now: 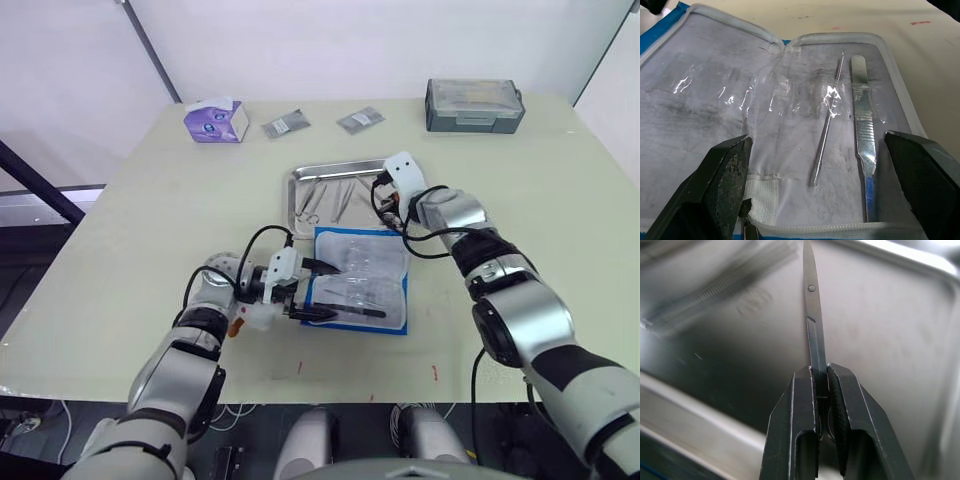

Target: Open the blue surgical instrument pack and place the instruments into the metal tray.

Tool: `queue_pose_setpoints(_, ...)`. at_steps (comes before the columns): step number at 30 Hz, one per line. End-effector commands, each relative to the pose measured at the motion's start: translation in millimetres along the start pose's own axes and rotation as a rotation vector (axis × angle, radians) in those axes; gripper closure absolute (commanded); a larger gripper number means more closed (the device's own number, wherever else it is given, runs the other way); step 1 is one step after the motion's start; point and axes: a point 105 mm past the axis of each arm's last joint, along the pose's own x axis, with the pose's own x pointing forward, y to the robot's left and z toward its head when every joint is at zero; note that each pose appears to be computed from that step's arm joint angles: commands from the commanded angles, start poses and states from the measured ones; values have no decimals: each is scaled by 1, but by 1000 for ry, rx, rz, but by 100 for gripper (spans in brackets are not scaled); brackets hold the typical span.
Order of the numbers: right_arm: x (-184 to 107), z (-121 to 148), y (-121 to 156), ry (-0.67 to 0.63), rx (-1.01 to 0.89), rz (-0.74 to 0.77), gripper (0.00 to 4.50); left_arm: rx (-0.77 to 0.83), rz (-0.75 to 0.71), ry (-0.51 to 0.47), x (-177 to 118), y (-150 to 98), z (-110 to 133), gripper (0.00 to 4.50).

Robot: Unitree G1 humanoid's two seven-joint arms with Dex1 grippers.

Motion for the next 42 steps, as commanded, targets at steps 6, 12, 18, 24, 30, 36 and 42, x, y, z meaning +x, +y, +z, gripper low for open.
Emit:
queue_pose_setpoints(6, -1, 24, 9, -68, 18, 38, 404, -178, -168, 87, 15, -50, -43, 0)
queue_pose_setpoints(12, -2, 32, 11, -110, 17, 66, 151, -180, -167, 90, 15, -49, -43, 0)
queue_pose_setpoints(18, -21, 59, 6, -261, -56, 139, 10, -178, -170, 85, 17, -49, -42, 0)
queue_pose_setpoints(24, -62, 65, 23, -483, -191, 331, 10, -179, -171, 84, 18, -48, -41, 0)
queue_pose_setpoints(30, -97, 34, 45, -556, -248, 491, 10, -178, -173, 86, 18, -47, -41, 0)
queue_pose_setpoints(36, -115, -3, 65, -566, -265, 594, 10, -177, -173, 85, 18, -46, -41, 0)
queue_pose_setpoints(42, -116, -57, 75, -444, -366, 640, 10, -180, -172, 87, 18, -47, -41, 0)
